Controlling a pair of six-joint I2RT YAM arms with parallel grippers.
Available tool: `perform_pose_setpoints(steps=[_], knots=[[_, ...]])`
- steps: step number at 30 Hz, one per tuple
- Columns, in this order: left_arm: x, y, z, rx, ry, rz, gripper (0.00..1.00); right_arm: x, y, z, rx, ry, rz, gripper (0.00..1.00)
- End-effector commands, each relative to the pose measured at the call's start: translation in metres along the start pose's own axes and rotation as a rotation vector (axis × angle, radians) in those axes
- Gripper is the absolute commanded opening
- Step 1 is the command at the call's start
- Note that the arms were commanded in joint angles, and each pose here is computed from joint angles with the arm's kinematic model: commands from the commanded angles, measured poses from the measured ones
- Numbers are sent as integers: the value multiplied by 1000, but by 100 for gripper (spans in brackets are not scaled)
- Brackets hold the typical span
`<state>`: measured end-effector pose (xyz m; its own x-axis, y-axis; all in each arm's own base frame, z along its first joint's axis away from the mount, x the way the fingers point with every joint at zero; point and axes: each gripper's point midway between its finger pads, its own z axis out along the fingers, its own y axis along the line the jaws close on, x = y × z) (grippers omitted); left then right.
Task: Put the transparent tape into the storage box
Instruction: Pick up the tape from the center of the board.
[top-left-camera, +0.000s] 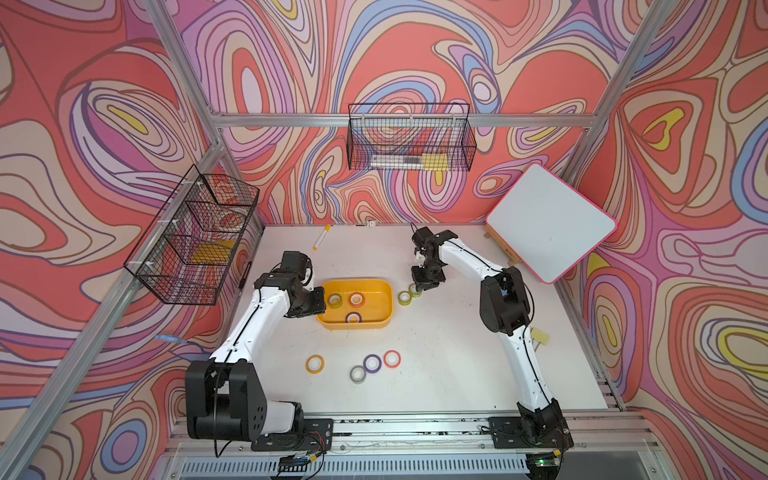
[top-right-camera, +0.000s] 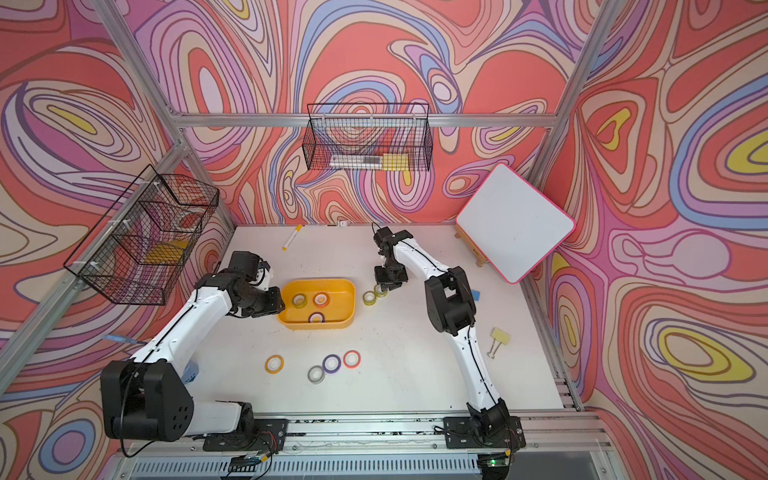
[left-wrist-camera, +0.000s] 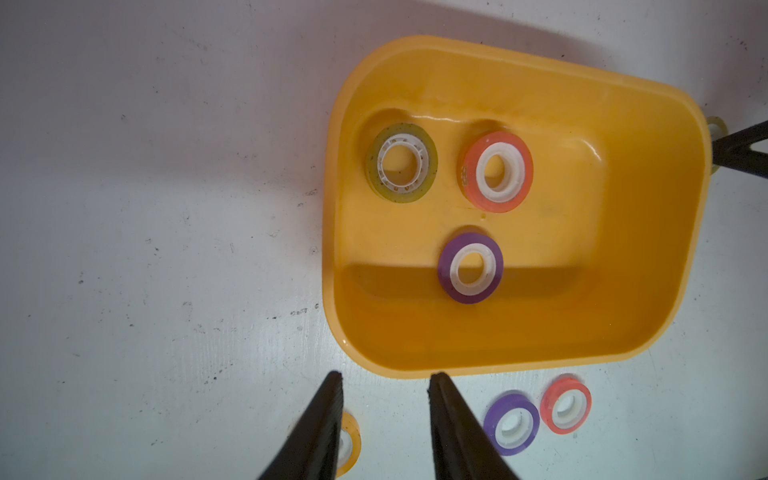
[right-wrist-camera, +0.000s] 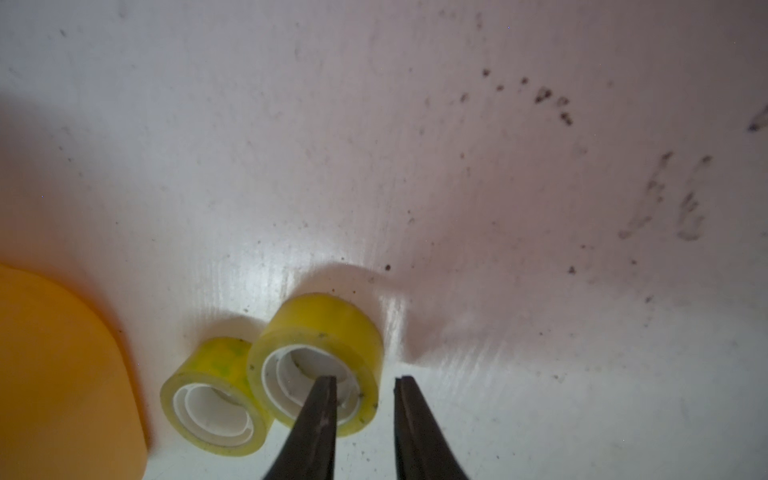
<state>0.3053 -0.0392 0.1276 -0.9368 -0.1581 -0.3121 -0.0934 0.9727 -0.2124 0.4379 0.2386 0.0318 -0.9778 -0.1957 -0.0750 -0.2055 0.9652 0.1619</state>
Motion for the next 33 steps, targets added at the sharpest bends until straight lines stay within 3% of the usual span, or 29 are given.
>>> perform_pose_setpoints(steps=[1,12,25,33], knots=[[5,4,-3,-28,14,11,40,-3,1,4,-1,3,0,21],[5,8,-3,-48,14,6,40,-2,2,-8,-1,-6,12,5],[6,6,-3,-36,15,5,40,-2,8,-75,-7,-111,7,4],[6,5,-4,-33,15,6,40,-6,33,-108,-99,-179,-8,5]])
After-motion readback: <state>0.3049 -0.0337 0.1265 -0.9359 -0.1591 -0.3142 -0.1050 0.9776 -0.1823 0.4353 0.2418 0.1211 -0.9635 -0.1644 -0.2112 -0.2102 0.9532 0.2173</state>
